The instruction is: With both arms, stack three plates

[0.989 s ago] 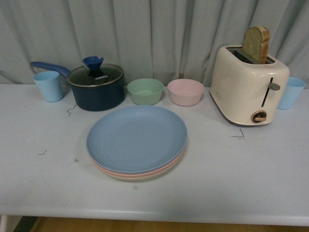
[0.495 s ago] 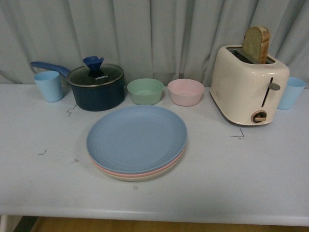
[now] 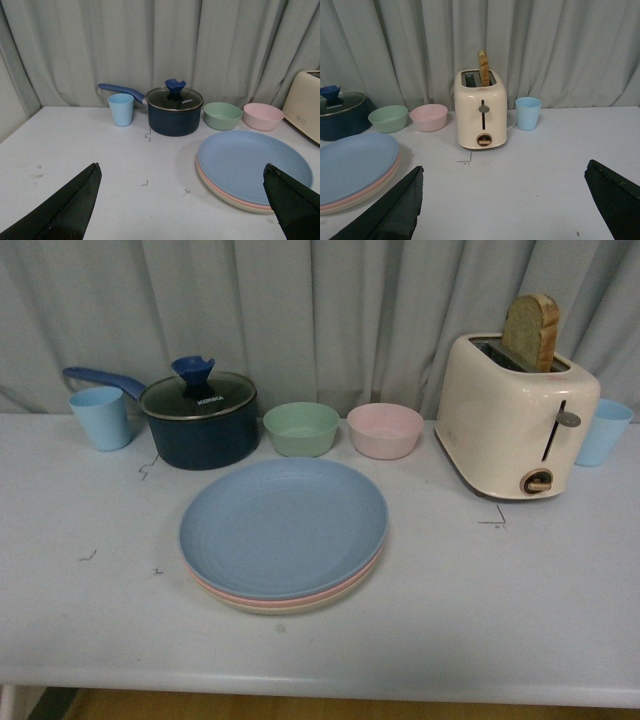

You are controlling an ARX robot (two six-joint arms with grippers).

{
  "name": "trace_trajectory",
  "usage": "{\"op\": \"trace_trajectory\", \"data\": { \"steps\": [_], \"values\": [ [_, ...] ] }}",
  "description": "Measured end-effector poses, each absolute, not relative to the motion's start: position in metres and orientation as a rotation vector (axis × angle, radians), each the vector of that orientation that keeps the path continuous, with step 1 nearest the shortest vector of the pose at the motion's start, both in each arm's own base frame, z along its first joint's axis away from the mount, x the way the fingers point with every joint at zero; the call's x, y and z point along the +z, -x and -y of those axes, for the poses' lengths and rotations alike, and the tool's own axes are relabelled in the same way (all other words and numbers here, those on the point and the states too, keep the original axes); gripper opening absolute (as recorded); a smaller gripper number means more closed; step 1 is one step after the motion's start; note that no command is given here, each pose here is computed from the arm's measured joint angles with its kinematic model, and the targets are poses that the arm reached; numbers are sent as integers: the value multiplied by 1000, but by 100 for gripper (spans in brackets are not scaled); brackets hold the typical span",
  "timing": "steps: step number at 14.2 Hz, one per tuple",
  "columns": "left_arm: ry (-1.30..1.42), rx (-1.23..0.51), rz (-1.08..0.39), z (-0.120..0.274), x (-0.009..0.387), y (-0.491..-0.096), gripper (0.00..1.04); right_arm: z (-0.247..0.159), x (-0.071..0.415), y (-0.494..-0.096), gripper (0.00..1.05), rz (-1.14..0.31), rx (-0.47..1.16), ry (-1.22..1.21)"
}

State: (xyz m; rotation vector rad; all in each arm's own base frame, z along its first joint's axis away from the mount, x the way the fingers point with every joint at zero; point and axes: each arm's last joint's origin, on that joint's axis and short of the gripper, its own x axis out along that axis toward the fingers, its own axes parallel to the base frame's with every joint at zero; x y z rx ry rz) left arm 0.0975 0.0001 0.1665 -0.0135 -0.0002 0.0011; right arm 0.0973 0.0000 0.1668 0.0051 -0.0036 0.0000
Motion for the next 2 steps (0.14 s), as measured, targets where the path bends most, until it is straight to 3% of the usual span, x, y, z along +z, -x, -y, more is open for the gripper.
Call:
{"op": "trace_trajectory", "data": {
  "steps": [2],
  "values": [
    [14,1,0,0,167,-98,98,0,167,-97,98,4,0,-5]
  ]
}}
